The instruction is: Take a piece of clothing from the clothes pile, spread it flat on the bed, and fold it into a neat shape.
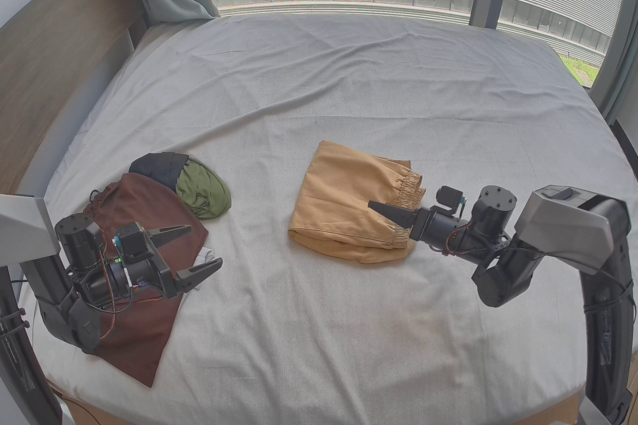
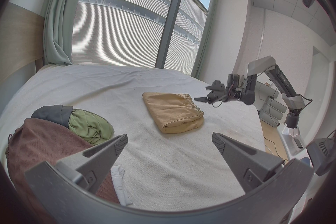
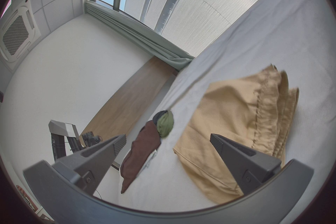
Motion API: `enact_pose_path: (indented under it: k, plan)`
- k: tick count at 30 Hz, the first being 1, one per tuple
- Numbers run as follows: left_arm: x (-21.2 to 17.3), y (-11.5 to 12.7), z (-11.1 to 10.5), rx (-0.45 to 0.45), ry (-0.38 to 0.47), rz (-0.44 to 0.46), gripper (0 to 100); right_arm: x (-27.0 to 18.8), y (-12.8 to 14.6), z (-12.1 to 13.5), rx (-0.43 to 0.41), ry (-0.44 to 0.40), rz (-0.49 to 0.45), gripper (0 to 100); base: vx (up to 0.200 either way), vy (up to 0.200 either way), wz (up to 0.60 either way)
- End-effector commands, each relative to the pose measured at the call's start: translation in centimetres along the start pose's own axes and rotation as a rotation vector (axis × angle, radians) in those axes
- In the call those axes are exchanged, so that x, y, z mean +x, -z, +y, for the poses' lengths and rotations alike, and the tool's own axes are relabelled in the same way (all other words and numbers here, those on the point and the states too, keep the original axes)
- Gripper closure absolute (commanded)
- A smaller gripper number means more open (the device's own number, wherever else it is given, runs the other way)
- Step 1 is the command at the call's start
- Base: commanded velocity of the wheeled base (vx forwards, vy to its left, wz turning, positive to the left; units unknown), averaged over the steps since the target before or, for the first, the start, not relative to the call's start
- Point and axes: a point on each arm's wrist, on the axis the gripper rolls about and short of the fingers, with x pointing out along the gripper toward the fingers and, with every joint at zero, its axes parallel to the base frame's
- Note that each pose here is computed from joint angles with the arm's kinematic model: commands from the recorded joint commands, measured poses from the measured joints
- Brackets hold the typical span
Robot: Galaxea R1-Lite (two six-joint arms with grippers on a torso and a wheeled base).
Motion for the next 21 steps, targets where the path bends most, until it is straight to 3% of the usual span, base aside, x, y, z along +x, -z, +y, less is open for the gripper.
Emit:
enact_pose_path:
  k: [1,9,15,21]
  plan:
    - [0.0,-0.4,-0.7,0.01,0.033,-0.008,0,-2.1,-4.1,5.8,-0.065,-0.048,-0.055,0,0.0,0.0,0.0]
    - [-0.2,-2.1,-3.0,0.035,0.097,-0.038,0,-5.5,-4.1,8.0,-0.167,0.015,-0.043,0,0.0,0.0,0.0]
    - [-0.7,-2.8,-5.5,0.099,0.175,-0.045,0,-8.8,-3.4,9.4,-0.319,0.192,-0.065,0,0.0,0.0,0.0]
    - [-2.7,-4.8,-8.2,0.157,0.222,-0.099,0,-12.0,-3.4,11.6,-0.483,0.294,-0.074,0,0.0,0.0,0.0]
